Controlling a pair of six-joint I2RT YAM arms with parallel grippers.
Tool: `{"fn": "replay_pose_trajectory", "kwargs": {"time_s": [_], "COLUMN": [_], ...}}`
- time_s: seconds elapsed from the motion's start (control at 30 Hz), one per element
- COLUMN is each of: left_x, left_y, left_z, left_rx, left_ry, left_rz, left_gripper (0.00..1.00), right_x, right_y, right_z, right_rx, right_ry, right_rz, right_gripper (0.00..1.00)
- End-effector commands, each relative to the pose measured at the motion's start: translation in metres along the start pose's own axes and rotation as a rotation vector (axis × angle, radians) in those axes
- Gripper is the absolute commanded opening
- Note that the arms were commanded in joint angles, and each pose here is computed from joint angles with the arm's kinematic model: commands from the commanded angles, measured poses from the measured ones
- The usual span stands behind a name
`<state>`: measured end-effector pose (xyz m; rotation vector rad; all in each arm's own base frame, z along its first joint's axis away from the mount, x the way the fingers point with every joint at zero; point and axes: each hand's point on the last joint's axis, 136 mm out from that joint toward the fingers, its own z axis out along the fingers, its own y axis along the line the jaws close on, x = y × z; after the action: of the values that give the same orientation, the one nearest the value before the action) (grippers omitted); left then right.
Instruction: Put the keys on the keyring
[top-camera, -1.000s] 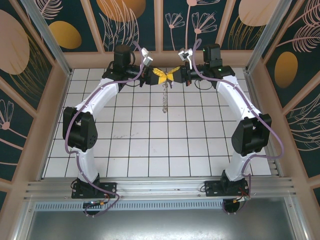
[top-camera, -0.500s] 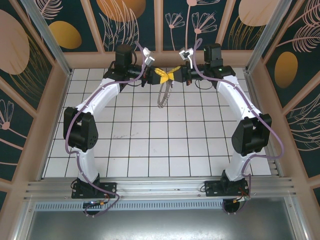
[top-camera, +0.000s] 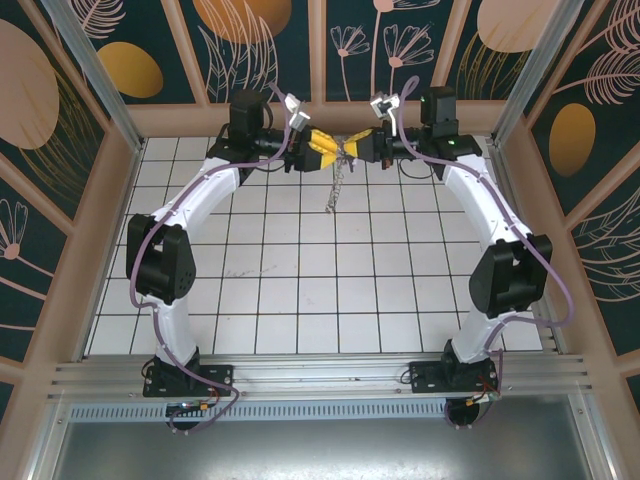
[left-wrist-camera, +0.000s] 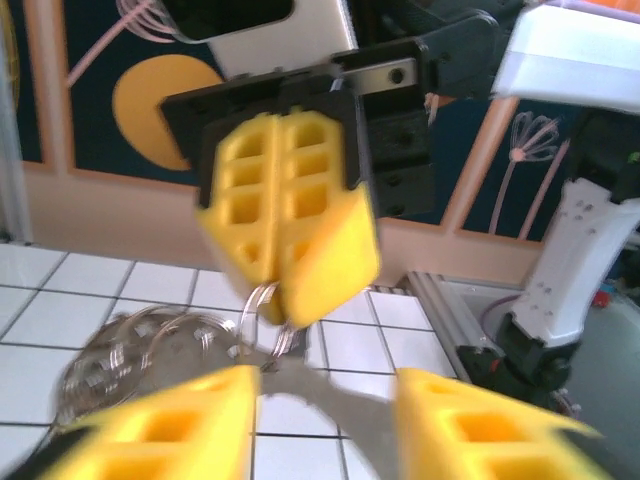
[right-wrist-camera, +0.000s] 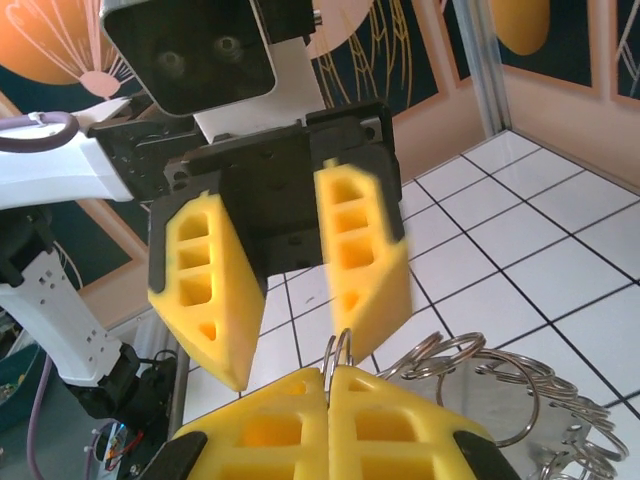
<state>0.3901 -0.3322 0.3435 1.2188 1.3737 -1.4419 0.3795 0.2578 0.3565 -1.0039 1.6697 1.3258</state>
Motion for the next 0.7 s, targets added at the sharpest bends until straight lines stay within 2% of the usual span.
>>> {"fn": "replay_pose_trajectory", "kwargs": {"time_s": [0.0, 0.1, 0.13, 0.27, 0.33, 0.43, 0.57, 0.67], "left_x": [-0.013, -0.013, -0.013, -0.013, -0.010, -0.005, -0.019, -0.022], "left_y": [0.011, 0.031, 0.039, 0.070, 0.078, 0.081, 0.069, 0.063], "left_z": [-0.013, -0.020, -0.024, -0.050, -0.068, -0.086, -0.101, -0.097], "left_rx": [-0.132, -0.269, -0.333, -0.618, -0.756, -0.887, -0.959, -0.920], "left_ry": [-0.021, -0.030, -0.035, -0.083, -0.105, -0.089, -0.086, -0.078], "left_rz": [0.028, 0.006, -0.006, -0.030, 0.022, 0.075, 0.097, 0.092], "left_gripper": [0.58, 0.85, 0.98, 0.99, 0.98, 0.99, 0.99, 0.99], "right_x": [-0.015, -0.012, -0.010, -0.008, -0.007, -0.007, -0.007, -0.007], "right_y": [0.017, 0.013, 0.012, 0.011, 0.013, 0.020, 0.028, 0.035], "right_z": [-0.010, -0.013, -0.014, -0.021, -0.024, -0.026, -0.029, -0.031], "right_rx": [0.017, 0.060, 0.079, 0.137, 0.147, 0.140, 0.136, 0.128], "right_ry": [-0.040, -0.045, -0.048, -0.067, -0.077, -0.079, -0.077, -0.073], "right_rz": [-0.075, -0.068, -0.066, -0.069, -0.074, -0.084, -0.096, -0.112], "right_gripper": [0.00, 0.00, 0.00, 0.00, 0.00, 0.00, 0.00, 0.00]}}
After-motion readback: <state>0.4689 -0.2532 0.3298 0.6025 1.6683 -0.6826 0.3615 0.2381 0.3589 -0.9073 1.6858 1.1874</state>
